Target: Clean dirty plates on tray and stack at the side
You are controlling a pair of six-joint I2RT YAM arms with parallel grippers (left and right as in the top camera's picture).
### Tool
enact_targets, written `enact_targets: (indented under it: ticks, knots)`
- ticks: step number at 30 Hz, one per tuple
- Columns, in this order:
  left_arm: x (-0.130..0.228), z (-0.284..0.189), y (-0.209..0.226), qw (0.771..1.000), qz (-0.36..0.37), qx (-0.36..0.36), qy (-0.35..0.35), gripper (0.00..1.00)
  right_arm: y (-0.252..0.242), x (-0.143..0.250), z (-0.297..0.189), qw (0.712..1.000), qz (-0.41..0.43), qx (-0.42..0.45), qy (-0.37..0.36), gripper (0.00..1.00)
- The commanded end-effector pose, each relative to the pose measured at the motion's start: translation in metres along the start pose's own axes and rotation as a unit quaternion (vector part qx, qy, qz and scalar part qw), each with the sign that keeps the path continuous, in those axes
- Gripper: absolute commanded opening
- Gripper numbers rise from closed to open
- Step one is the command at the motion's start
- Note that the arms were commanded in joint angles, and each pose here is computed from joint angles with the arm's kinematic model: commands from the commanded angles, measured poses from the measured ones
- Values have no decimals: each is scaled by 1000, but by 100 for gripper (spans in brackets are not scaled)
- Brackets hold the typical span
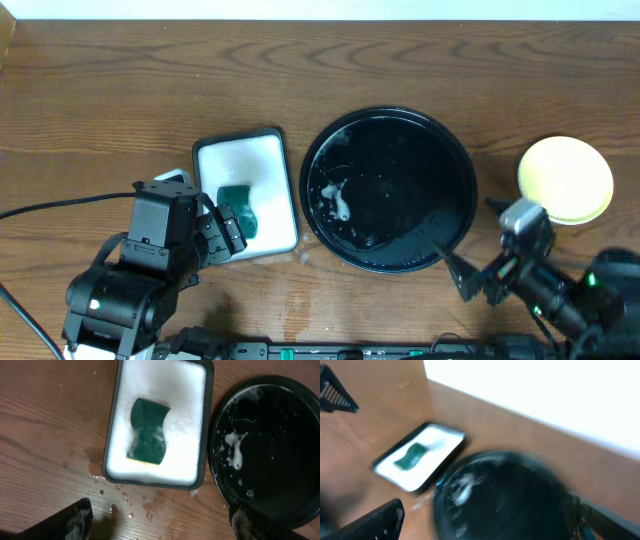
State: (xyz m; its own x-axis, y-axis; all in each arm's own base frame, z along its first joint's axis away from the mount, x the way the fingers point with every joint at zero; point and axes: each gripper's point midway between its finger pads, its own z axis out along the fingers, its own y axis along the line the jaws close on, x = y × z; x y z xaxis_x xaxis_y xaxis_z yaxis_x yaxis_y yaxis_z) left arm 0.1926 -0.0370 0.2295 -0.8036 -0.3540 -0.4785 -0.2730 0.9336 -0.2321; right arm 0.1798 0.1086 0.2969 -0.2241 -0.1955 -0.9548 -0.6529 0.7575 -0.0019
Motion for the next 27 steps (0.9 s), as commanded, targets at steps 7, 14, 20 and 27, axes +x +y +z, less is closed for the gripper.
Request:
enact_targets:
  ticks: [7,14,20,27]
  knots:
    - [-3,-4,-1,1000,4,2,-7,88,-16,69,-7,988,-90,120,-46,99]
    - [-3,-4,-1,1000,4,2,-7,88,-44,90,14,985,-46,161,-51,99]
    - [-3,-4,-1,1000,4,2,-7,88,-61,94,31,977,-56,182,-96,99]
    - [-3,-4,-1,1000,4,2,-7,88,-75,105,45,968,2,191,-162,99]
